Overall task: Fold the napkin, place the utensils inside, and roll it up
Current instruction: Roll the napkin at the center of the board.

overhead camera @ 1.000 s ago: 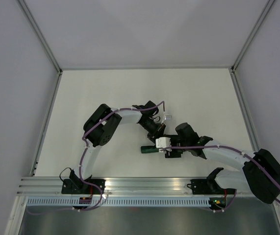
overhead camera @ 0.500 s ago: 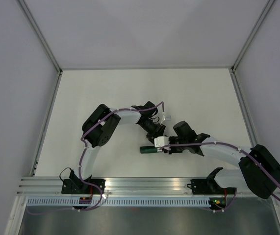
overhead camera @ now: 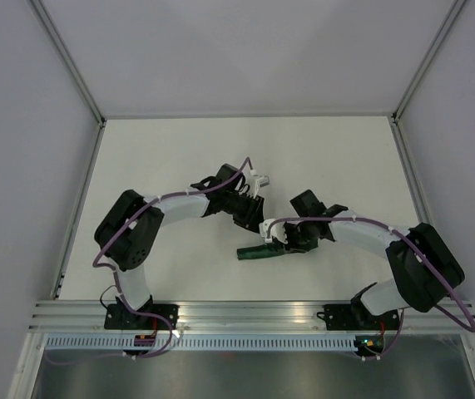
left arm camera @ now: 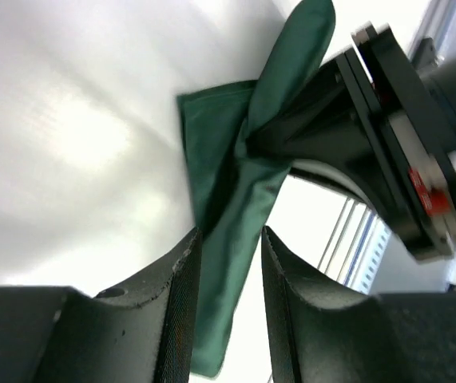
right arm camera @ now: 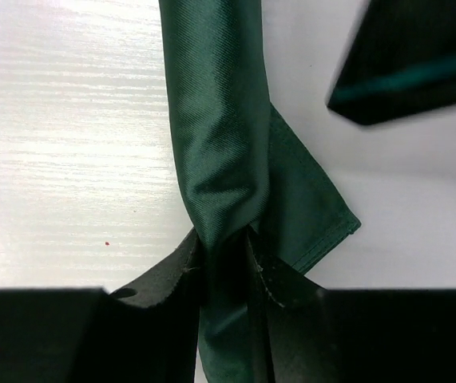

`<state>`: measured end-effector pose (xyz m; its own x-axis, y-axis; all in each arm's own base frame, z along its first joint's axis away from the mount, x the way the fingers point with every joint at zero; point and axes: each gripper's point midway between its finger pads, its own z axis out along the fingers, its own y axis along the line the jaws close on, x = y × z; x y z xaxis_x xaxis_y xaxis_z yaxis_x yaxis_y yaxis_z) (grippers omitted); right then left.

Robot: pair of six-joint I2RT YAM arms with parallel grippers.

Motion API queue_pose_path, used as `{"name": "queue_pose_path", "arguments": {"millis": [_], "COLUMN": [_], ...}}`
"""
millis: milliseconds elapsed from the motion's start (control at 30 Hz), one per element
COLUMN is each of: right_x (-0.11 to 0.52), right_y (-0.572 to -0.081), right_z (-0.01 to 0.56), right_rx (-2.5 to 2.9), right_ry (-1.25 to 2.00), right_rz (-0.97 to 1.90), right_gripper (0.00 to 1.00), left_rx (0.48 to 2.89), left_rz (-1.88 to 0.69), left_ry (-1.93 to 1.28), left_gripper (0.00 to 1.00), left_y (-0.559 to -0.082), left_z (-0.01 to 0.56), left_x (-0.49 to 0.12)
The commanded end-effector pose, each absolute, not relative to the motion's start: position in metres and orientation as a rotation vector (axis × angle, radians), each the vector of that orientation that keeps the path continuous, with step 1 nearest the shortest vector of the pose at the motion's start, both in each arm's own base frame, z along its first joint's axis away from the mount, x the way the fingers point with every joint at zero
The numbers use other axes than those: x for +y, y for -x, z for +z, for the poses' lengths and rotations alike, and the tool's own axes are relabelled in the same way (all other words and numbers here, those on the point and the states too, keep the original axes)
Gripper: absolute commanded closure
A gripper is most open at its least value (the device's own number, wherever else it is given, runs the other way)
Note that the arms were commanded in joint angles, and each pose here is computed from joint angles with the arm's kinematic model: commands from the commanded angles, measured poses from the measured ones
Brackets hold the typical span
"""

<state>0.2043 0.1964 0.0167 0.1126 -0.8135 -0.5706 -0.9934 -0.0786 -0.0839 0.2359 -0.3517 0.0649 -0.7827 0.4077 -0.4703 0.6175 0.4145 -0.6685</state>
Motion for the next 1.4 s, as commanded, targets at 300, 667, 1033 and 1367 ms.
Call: {"name": "queue_pose_path", "arguments": {"millis": [300, 667, 1033, 1367], "right_x": [0.182, 0.186, 0.184, 0.183], "right_y": [-0.199, -0.219, -0.225, -0.226], "right_z": [0.005, -0.009, -0.019, -0.021], "right_rx": [2.002, 2.137, 2.199, 2.214], "right_ry": [1.981, 1.939, 1.913, 1.912], "right_rz": [0.955, 1.111, 1.131, 1.128], "right_gripper": [0.69, 0.69, 0.69, 0.69], "left_rx": [1.967, 1.743, 1.452, 1.439], "left_rz": [-0.914, -0.441, -0.133, -0.046], "left_ry": [-0.531, -0.904, -1.286, -1.372], "left_gripper": [0.6, 0.56, 0.48, 0.4], "left_y": [-0.265, -0.218, -0.199, -0.212], "left_z": [0.131, 0.131, 0.094, 0.063], "left_x": [-0.305, -0.33, -0.38, -0.389]}}
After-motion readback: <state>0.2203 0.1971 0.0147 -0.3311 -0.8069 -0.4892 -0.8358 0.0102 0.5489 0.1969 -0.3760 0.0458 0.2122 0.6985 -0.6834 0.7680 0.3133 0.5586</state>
